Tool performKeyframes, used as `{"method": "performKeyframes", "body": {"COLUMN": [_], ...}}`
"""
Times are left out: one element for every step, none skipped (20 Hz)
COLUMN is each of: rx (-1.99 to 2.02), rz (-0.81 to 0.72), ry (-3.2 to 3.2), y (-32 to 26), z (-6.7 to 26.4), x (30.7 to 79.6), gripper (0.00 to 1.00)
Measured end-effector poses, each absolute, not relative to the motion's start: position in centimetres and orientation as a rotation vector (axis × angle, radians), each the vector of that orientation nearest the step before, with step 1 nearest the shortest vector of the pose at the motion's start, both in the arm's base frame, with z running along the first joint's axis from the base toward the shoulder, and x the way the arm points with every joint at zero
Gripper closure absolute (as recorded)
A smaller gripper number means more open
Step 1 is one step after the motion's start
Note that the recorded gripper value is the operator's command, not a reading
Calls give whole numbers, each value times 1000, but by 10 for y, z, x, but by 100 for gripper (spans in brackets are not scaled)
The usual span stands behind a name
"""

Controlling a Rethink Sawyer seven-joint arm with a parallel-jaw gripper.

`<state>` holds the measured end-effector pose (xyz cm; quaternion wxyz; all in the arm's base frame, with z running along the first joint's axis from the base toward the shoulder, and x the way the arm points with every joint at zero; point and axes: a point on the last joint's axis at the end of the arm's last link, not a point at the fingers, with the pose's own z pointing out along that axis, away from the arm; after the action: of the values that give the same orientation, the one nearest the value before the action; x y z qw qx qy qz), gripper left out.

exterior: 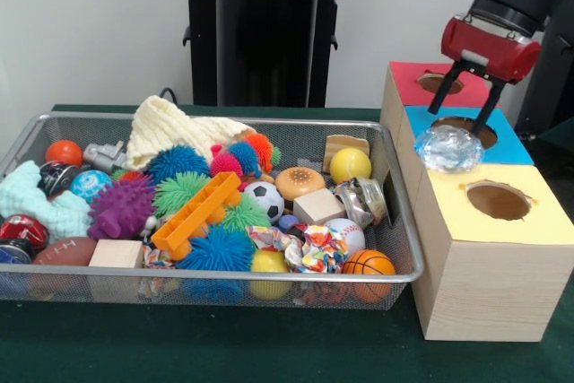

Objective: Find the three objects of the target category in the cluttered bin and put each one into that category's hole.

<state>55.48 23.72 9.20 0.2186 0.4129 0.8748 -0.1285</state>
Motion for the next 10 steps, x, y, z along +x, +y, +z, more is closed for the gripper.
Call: {"method": "performKeyframes", "body": {"rx": [1147, 1152, 1156, 1159, 1162, 1165, 1170, 1172, 1173, 1174], "rz": [-362, -370, -375, -379, -385, -389, -397, -401, -402, -403], "ry": [2422, 2423, 2424, 2424, 2425, 2426, 2427, 2427, 2427, 2427], "y": [235, 233, 231, 230, 228, 227, 224, 223, 223, 222], "z": [91, 90, 89, 88, 88, 87, 86, 85, 85, 85], "x": [553, 550, 548, 546, 544, 542, 540, 538, 538, 537], "gripper": [0, 0, 0, 0, 0, 0, 0, 0, 0, 0]}}
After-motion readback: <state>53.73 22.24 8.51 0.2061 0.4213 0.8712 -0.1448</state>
